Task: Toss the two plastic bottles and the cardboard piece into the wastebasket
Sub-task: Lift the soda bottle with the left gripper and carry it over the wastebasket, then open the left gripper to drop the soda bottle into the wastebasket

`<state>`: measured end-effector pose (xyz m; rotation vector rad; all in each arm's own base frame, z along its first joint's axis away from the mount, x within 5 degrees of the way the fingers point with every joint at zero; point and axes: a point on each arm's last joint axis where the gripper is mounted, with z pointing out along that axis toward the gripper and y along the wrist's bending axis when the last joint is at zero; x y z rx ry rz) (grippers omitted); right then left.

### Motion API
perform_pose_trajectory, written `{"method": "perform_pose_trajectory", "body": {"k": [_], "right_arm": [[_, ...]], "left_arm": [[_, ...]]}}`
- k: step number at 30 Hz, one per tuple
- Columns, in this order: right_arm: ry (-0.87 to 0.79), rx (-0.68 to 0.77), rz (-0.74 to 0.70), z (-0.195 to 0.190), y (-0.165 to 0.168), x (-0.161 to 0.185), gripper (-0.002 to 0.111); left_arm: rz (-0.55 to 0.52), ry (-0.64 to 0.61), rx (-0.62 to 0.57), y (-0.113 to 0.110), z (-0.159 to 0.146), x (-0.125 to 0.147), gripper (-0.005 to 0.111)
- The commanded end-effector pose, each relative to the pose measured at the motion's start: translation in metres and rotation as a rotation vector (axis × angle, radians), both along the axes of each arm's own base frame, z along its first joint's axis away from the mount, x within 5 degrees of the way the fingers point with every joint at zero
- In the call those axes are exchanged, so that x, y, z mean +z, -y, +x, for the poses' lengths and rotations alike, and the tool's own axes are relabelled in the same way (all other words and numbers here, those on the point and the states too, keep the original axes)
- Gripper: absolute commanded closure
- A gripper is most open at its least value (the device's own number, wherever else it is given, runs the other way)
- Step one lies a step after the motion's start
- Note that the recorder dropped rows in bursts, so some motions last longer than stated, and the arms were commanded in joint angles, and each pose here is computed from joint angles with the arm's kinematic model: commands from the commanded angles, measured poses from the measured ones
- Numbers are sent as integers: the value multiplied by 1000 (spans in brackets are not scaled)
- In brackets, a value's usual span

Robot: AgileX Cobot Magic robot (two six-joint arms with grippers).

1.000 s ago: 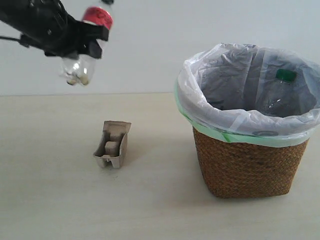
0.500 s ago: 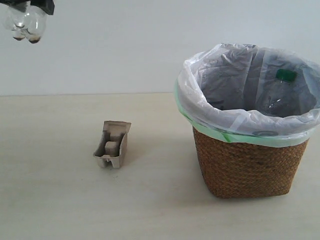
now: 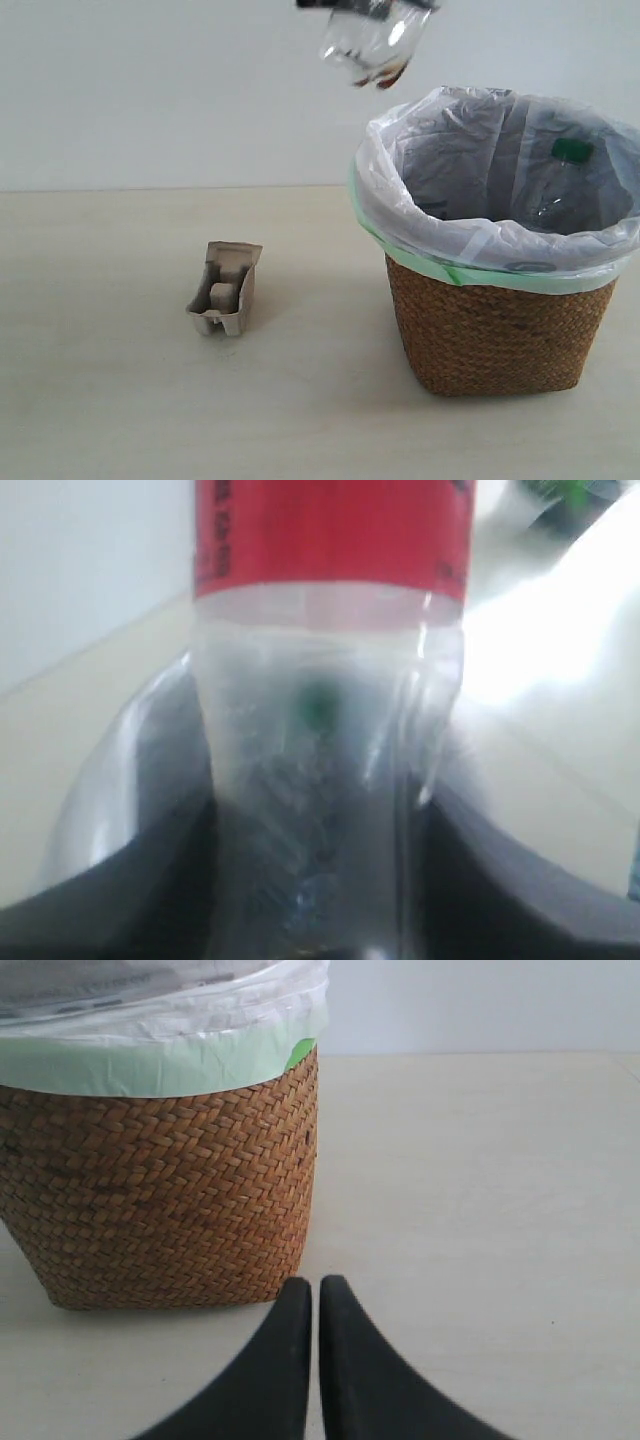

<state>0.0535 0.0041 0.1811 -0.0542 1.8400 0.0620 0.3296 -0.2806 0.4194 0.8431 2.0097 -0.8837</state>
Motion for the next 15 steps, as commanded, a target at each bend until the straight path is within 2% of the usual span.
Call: {"method": "perform_pose_trajectory", "body": {"k": [1,2,3,6,15], "right_arm": [[12,-5,-1,0,0,1,108],[14,-5,-1,0,0,1,108],[14,-5,-1,0,0,1,108],[14,-5,-1,0,0,1,108],[14,-5,-1,0,0,1,108]], "left_arm": [[-107,103,-42,15,-13,22,44],[-133,97,-15,17,-12,23,25],[-169,77,34,17,-9,24,0],[-212,109,106,16,-3,26,1],[-167,42,67,17,-8,20,1]]}}
